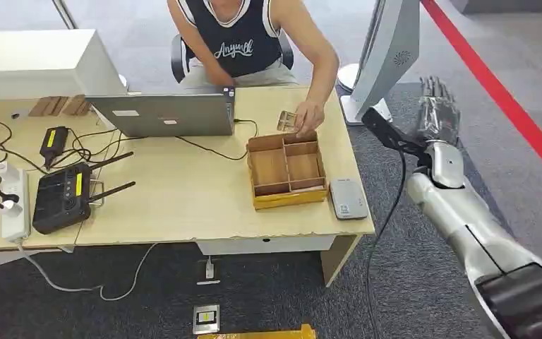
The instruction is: Pass the card to the sensor for recognition and then transmit it.
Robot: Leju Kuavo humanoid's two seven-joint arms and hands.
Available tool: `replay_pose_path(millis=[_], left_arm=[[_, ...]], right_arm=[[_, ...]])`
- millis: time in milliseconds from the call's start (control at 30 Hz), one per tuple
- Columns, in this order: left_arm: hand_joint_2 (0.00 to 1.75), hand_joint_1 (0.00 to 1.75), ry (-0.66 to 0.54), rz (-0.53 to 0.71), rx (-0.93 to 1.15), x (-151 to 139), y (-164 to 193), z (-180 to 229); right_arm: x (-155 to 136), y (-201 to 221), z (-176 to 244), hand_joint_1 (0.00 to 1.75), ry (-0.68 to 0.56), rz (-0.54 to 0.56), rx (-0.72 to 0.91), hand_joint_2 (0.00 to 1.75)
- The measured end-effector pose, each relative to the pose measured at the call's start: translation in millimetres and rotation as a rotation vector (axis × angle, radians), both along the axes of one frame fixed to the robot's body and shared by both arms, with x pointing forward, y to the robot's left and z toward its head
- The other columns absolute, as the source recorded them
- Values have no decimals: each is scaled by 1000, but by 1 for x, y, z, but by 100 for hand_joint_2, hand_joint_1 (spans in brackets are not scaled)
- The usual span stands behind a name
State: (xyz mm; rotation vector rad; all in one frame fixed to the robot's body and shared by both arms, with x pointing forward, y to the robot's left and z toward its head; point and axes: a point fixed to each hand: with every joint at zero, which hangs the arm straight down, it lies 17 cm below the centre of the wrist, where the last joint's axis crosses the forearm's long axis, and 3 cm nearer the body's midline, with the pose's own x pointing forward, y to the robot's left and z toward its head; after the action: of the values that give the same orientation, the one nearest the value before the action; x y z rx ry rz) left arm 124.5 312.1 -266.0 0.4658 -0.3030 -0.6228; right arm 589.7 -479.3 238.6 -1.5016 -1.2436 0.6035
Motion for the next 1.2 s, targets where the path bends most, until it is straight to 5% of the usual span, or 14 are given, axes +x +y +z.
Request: replay_pose_path(millis=[367, 567, 867, 1200], left_arm=[[175, 0, 29, 100, 15, -7, 4, -1], [175, 0, 25, 124, 13, -6, 1, 0], [175, 0, 18, 132, 9, -2, -7, 1], [175, 0, 22, 131, 4, -2, -11, 1]], right_arm=[[-124, -168, -85, 0, 53, -386, 136, 175], [-184, -212, -139, 0, 165, -538, 145, 175], [-285, -223, -247, 0, 398, -724, 227, 175], [-390, -184, -349, 0, 645, -869, 396, 175]])
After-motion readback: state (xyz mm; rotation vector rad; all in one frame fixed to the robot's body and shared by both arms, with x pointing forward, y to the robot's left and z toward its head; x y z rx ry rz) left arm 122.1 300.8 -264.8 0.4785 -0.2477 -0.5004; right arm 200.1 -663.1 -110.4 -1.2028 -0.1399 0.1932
